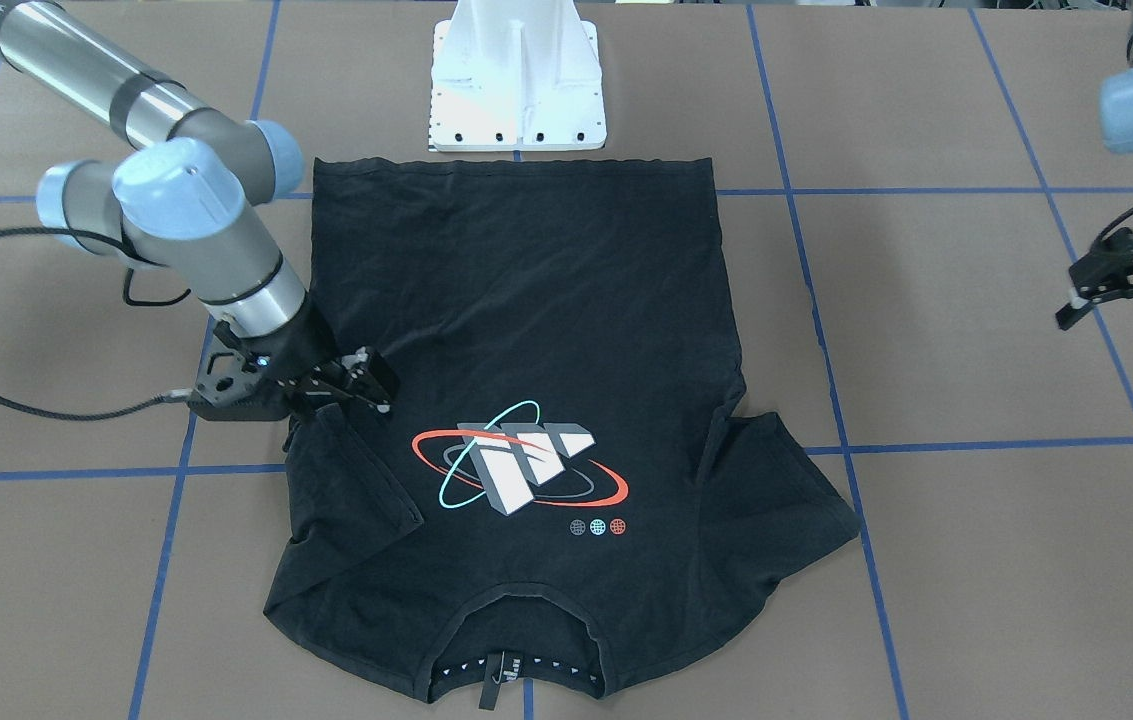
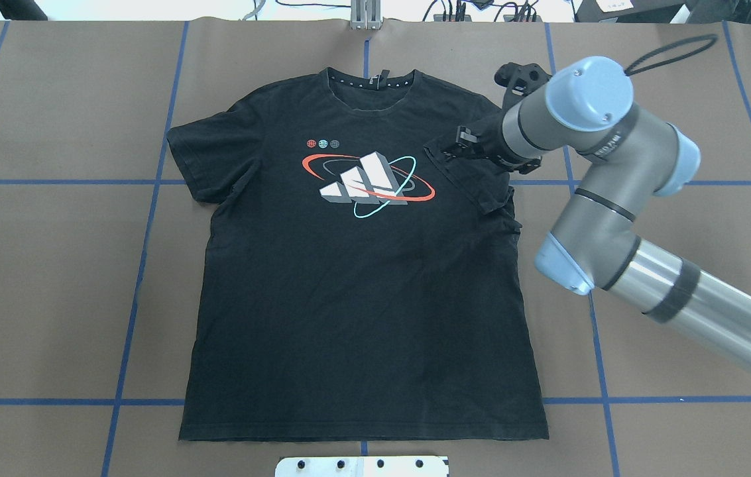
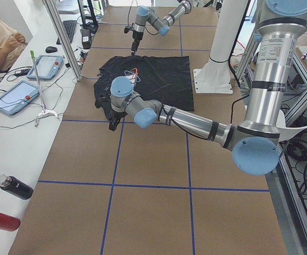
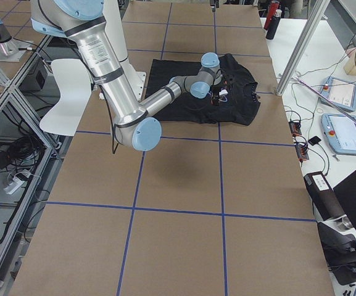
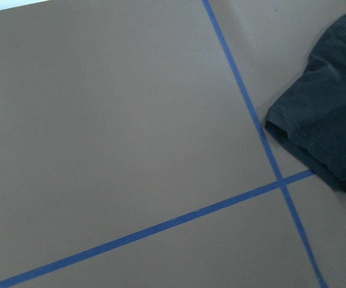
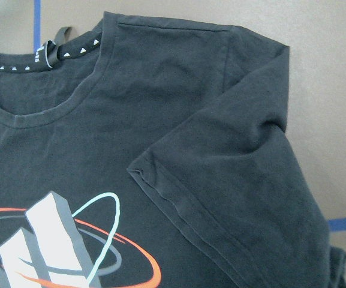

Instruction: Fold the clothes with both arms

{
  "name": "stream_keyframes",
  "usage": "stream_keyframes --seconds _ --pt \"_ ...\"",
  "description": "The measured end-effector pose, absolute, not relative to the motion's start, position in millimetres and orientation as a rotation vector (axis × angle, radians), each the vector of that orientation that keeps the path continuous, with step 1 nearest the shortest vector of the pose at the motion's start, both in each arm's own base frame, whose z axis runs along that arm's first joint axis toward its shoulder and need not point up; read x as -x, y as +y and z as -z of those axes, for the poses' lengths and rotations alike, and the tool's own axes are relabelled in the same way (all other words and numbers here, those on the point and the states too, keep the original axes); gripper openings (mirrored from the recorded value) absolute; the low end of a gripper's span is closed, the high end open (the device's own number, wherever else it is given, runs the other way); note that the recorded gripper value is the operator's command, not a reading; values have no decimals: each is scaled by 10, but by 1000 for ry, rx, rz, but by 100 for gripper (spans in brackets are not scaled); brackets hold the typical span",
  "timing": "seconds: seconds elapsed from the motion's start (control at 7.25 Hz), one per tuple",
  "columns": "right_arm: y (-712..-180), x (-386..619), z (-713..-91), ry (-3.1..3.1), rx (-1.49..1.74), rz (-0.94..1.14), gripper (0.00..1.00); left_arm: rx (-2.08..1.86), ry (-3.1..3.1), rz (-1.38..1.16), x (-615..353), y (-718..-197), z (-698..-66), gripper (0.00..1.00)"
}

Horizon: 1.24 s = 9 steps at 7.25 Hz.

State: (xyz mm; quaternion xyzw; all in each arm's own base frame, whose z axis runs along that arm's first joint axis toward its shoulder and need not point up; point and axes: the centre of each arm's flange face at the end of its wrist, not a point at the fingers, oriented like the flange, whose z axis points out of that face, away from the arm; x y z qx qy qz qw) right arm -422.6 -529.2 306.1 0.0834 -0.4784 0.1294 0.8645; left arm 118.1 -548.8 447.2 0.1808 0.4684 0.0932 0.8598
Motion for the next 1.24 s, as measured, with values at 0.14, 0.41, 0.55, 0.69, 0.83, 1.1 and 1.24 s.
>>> stream_keyframes --seconds 0.14,0.41,0.55,0.69,0.83,1.1,1.24 --pt "-5120 4074 -3087 -1011 -155 -262 99 -352 998 -221 -1560 -5567 -4356 99" --pt "-4865 3847 -3215 -1024 -115 -253 100 -307 978 -242 -2278 -6020 -4298 96" --pt "-4740 3729 -3334 -1020 -102 -254 100 -296 969 -247 -2558 -6291 -4369 96" --pt "-4662 3691 -3382 -1019 -90 -267 99 -304 975 -255 -2793 -6504 -4513 94" --pt "-4623 3708 -3381 -1022 -75 -293 100 -322 995 -245 -2946 -6649 -4650 90" --pt "-4592 3699 -3354 -1029 -67 -315 96 -335 1008 -221 -3229 -6708 -4715 74" --pt "-4584 3687 -3364 -1028 -66 -319 96 -336 999 -208 -3330 -6729 -4715 63"
